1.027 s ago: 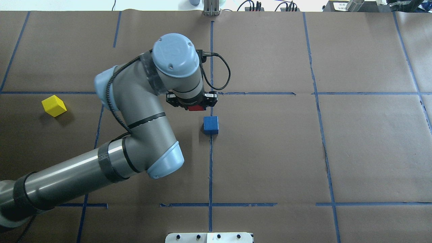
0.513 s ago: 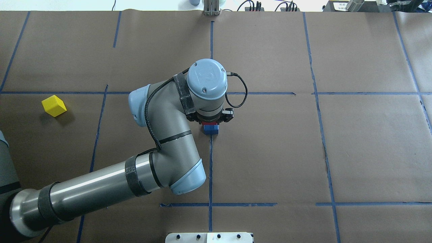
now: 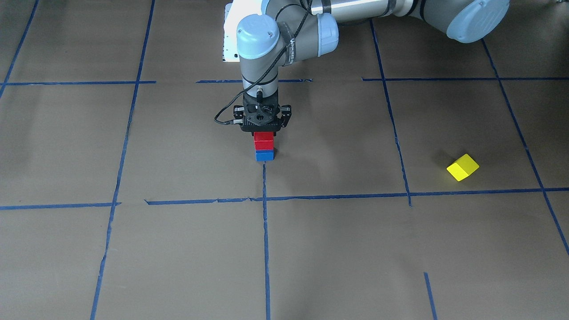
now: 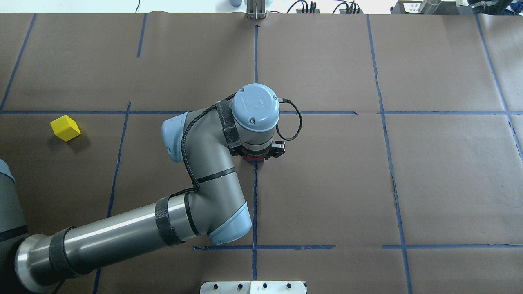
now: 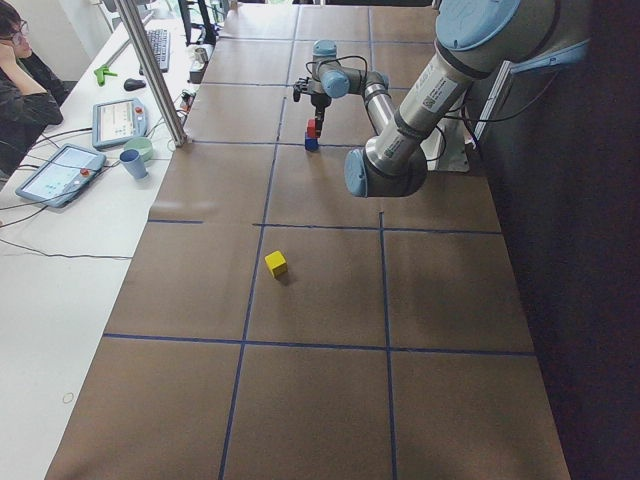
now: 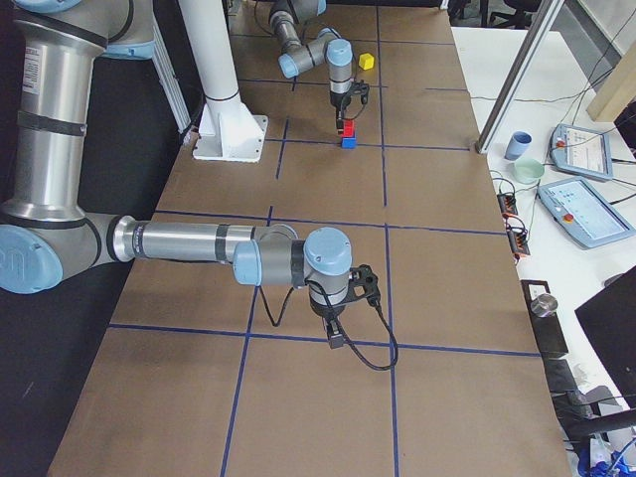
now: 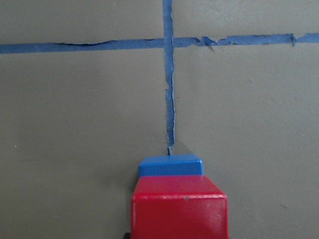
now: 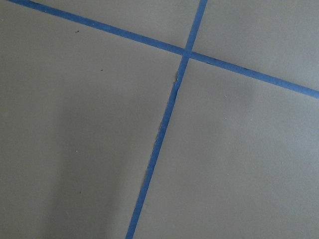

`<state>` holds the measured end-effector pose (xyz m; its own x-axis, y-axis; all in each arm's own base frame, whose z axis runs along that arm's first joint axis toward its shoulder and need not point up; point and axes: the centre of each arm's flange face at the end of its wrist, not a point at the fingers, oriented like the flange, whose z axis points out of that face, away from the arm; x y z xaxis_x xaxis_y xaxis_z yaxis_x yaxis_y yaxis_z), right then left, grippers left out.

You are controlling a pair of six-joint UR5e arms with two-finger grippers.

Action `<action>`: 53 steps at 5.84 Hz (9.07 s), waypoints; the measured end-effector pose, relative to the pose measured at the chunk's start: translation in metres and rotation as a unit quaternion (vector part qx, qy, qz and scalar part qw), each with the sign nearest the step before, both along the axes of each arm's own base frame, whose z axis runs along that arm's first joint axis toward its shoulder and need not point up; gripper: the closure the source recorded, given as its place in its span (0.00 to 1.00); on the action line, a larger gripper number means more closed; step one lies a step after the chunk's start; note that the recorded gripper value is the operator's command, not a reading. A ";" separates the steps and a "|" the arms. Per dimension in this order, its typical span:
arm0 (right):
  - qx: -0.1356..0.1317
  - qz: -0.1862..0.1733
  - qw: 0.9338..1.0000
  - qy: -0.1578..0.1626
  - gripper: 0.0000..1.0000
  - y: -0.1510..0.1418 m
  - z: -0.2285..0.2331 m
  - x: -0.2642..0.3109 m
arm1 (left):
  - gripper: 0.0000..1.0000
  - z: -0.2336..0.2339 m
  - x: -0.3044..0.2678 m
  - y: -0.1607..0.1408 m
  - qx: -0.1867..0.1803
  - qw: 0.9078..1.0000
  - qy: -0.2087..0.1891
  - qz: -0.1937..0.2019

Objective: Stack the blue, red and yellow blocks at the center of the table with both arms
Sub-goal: 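Lower the red cube onto the blue cube and open the left gripper, then raise the left gripper and move it to the yellow cube, then lower the left gripper onto the yellow cube and close it, then carry the yellow cube with the left gripper above the red cube, then lower the yellow cube onto the red cube and open the left gripper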

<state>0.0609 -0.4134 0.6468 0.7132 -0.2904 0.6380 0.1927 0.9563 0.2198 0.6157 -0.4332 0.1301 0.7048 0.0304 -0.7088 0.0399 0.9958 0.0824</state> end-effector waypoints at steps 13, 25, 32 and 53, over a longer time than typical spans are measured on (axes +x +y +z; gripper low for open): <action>0.000 0.000 1.000 0.001 0.01 0.000 0.000 0.000 | 0.16 0.007 0.001 -0.011 -0.018 1.000 0.002 -0.020; -0.002 0.000 1.000 -0.001 0.01 0.000 0.001 0.000 | 0.00 0.308 -0.384 -0.125 0.209 0.947 -0.004 0.244; -0.004 0.000 1.000 0.000 0.01 0.002 0.003 0.000 | 0.00 0.434 -0.393 -0.120 0.283 0.912 0.014 0.296; -0.005 0.000 1.000 -0.001 0.01 0.002 0.005 0.000 | 0.98 -0.034 -0.046 -0.036 -0.059 0.997 0.023 -0.032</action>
